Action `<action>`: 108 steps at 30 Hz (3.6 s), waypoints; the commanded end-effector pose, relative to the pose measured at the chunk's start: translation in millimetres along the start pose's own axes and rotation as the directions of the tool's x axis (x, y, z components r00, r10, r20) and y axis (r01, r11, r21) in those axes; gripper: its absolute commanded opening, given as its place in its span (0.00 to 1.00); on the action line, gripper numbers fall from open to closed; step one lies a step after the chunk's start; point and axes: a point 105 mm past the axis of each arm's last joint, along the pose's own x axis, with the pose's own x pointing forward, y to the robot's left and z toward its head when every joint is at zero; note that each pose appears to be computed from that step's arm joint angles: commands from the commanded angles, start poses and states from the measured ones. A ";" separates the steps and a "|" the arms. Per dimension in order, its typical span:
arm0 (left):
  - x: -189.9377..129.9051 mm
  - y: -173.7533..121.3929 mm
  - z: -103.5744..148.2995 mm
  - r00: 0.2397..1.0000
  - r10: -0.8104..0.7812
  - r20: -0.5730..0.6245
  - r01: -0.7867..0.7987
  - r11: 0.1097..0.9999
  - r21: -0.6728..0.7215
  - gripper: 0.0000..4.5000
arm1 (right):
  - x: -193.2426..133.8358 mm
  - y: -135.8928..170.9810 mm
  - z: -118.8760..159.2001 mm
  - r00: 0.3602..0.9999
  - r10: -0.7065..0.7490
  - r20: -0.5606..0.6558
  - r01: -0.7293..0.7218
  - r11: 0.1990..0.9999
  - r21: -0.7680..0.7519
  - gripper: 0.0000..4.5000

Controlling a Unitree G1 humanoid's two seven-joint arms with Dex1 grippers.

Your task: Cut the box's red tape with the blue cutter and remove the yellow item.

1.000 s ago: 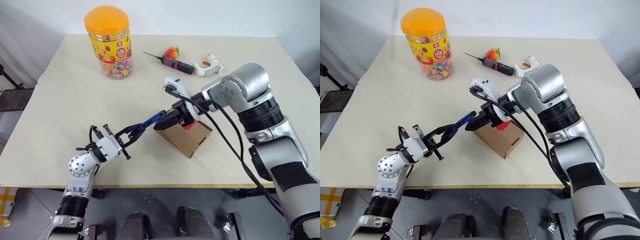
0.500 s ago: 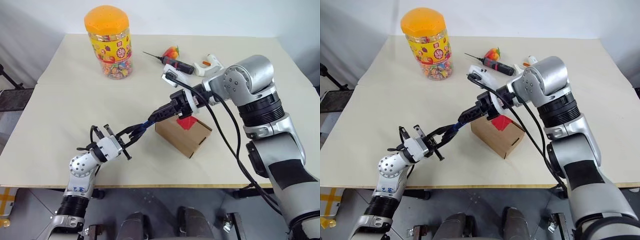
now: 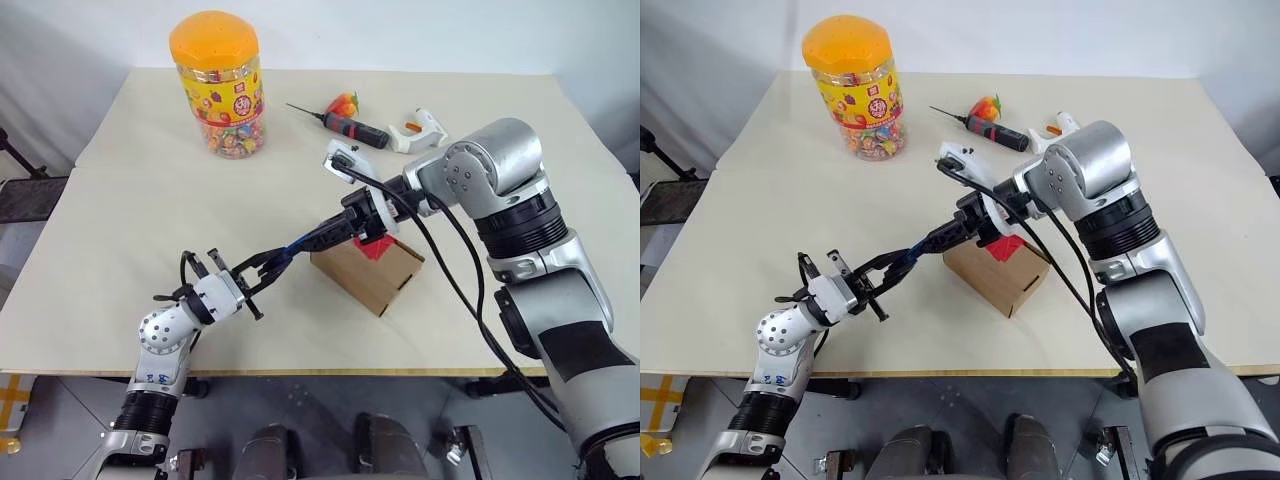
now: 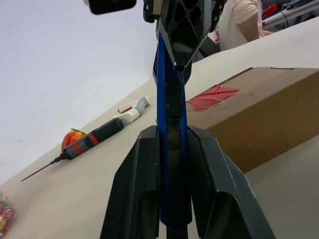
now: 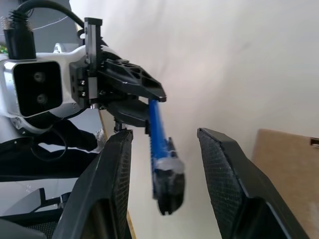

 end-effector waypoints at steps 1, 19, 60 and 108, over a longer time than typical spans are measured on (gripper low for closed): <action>0.8 4.5 9.8 0.999 0.004 0.034 -0.005 0.999 0.032 0.10 | -2.5 6.6 9.5 0.999 0.020 0.029 -0.019 0.999 -0.034 0.48; -0.3 5.3 0.7 0.999 0.013 -0.041 -0.016 0.997 -0.079 0.18 | -3.0 17.6 9.2 0.998 0.051 0.026 -0.050 0.997 -0.064 0.04; 65.8 -13.7 52.9 0.969 -0.206 -0.135 0.119 0.871 -0.476 0.23 | -121.8 -18.6 4.0 0.812 -0.366 0.454 0.430 0.902 -0.041 0.04; 120.4 -11.6 -6.0 0.791 -0.528 -0.310 0.315 0.785 -0.534 0.00 | -126.4 -31.5 -55.9 0.736 -0.576 0.354 0.625 0.780 -0.031 0.04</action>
